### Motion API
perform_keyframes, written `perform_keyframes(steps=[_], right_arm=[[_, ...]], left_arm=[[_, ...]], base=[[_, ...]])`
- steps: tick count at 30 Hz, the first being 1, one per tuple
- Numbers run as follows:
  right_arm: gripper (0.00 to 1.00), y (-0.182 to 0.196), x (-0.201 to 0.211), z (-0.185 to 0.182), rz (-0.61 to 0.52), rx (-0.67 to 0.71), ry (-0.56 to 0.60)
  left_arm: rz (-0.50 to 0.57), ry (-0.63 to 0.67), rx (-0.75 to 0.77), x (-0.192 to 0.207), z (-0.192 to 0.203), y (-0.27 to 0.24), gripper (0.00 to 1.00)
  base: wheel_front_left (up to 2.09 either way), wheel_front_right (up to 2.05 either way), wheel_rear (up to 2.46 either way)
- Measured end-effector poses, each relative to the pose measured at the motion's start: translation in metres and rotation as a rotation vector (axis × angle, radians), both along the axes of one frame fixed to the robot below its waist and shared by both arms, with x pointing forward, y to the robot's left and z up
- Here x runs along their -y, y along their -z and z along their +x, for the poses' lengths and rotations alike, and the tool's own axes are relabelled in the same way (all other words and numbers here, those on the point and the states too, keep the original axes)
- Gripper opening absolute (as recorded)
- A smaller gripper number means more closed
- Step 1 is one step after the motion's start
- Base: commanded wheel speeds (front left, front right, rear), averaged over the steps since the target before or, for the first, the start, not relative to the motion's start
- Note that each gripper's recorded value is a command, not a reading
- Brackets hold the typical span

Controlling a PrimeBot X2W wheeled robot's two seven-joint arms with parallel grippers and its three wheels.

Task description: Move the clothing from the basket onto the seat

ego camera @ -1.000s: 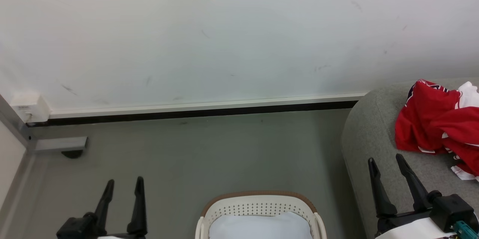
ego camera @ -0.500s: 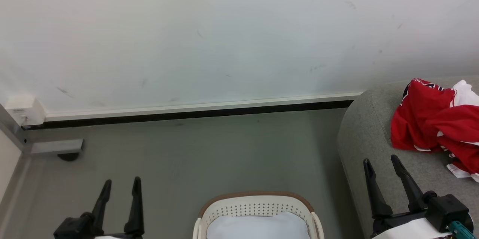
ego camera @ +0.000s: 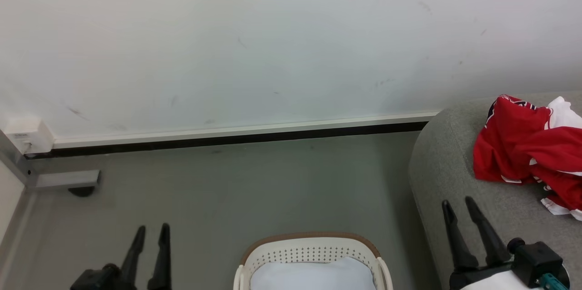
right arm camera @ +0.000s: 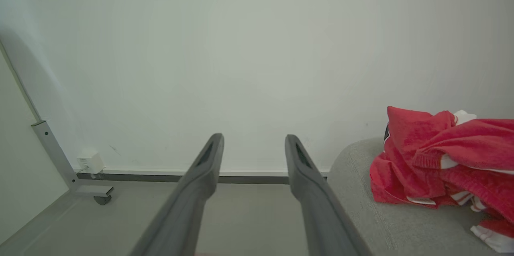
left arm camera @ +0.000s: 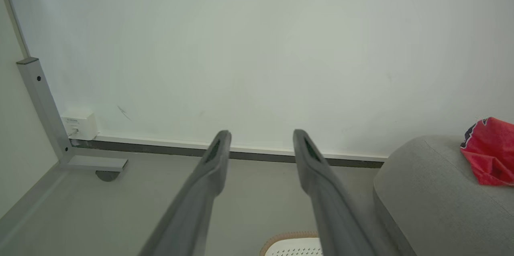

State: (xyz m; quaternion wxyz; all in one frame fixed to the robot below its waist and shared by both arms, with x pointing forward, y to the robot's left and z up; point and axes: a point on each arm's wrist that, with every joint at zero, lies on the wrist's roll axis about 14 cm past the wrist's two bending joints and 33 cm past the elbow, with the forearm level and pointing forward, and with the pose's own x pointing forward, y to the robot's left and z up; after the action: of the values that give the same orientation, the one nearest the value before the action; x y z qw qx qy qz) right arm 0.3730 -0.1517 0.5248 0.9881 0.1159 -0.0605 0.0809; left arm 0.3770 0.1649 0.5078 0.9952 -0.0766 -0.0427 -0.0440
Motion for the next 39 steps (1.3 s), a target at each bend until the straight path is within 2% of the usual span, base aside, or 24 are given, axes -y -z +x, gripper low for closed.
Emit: perform_keyframes(steps=[4,8,22,39], right_arm=[[0.0,0.017,0.0,-0.006,0.014,-0.057,0.004],[0.0,0.019,0.005,-0.005,0.085,-0.08,0.02],[0.0,0.024,0.02,-0.002,0.314,-0.14,0.066],[0.0,0.027,0.032,0.001,0.554,-0.185,0.096]], left_arm=[[-0.023,-0.006,-0.062,0.0,-0.005,0.017,0.0],[-0.095,-0.026,-0.092,-0.005,-0.005,0.022,0.0],[-0.342,-0.062,-0.127,-0.013,-0.003,0.023,0.0],[-0.594,-0.082,-0.152,-0.02,0.002,0.022,0.0]], base=[[0.0,0.0,0.0],[0.0,0.0,0.0],[0.0,0.0,0.0],[0.0,0.0,0.0]])
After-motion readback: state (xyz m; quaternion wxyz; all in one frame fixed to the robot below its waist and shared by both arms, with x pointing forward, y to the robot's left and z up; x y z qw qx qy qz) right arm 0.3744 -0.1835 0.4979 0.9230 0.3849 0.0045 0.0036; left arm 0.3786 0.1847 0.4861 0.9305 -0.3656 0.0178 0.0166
